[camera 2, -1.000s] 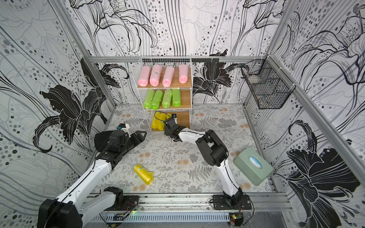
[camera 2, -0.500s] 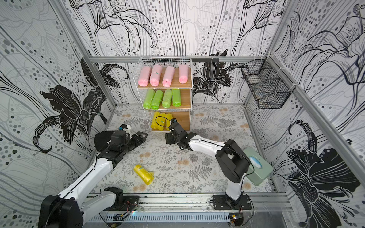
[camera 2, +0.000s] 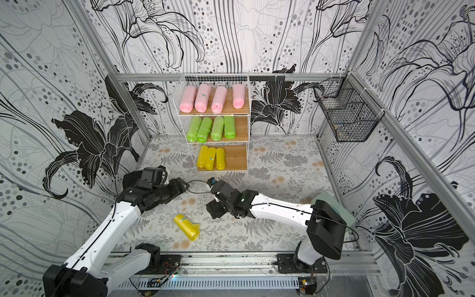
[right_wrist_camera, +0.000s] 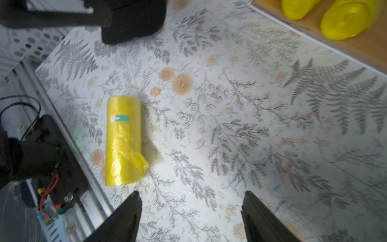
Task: Sort the rolls of trash bags by color and place them on the shelf
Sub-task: Place the roll of trash bags on the shelf, then pick up the roll of trash bags from the center of the board.
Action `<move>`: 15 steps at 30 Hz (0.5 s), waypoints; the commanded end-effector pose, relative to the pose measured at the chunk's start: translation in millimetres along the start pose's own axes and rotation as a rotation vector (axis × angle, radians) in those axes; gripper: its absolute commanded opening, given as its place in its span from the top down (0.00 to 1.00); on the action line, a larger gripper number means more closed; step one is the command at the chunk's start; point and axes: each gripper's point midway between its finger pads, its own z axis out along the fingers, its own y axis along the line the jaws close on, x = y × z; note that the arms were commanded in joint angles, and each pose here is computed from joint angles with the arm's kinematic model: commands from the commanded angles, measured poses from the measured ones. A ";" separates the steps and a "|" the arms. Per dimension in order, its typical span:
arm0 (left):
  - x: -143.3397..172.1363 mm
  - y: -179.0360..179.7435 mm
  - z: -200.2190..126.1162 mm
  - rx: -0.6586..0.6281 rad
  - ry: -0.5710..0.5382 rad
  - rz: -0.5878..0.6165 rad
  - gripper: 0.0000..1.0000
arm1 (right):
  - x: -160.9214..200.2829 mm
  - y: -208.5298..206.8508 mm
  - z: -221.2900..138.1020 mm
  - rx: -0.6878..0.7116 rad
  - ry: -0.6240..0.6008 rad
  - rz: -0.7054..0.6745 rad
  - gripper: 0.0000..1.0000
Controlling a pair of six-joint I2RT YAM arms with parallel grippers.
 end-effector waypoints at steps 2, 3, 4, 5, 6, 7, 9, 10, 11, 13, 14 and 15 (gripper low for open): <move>13.3 22.1 -9.0 -0.101 0.089 0.011 0.25 | 23.8 38.2 12.9 -0.025 0.049 -0.098 0.21; 9.2 22.8 -9.3 -0.093 0.082 0.000 0.25 | 25.4 45.8 16.4 -0.016 0.044 -0.124 0.21; 3.4 23.9 -10.3 -0.089 0.066 -0.009 0.25 | 26.6 52.5 20.1 -0.015 0.039 -0.134 0.21; -2.0 24.5 -10.7 -0.084 0.052 -0.016 0.25 | 29.2 57.5 24.7 -0.020 0.045 -0.133 0.21; -9.1 26.2 -11.4 -0.081 0.034 -0.025 0.25 | 31.4 63.1 29.3 -0.028 0.049 -0.123 0.21; -16.3 27.0 -12.4 -0.073 0.017 -0.036 0.24 | 37.7 65.3 38.9 -0.024 0.068 -0.119 0.20; -28.8 26.0 -14.1 -0.050 -0.015 -0.046 0.24 | 44.2 67.2 49.9 -0.007 0.097 -0.124 0.20; -35.3 26.1 -15.0 -0.046 -0.036 -0.052 0.24 | 44.8 68.0 54.4 0.003 0.102 -0.133 0.20; -40.5 25.5 -15.6 -0.040 -0.055 -0.052 0.24 | 47.1 68.5 59.9 0.011 0.113 -0.142 0.20; -51.2 26.7 -16.4 -0.036 -0.084 -0.057 0.24 | 49.9 72.9 69.5 0.014 0.133 -0.167 0.20; -53.6 27.2 -16.0 -0.033 -0.086 -0.057 0.24 | 49.6 74.8 72.3 0.014 0.138 -0.176 0.20; -56.5 27.5 -15.9 -0.030 -0.089 -0.057 0.24 | 50.0 77.1 75.5 0.010 0.144 -0.186 0.20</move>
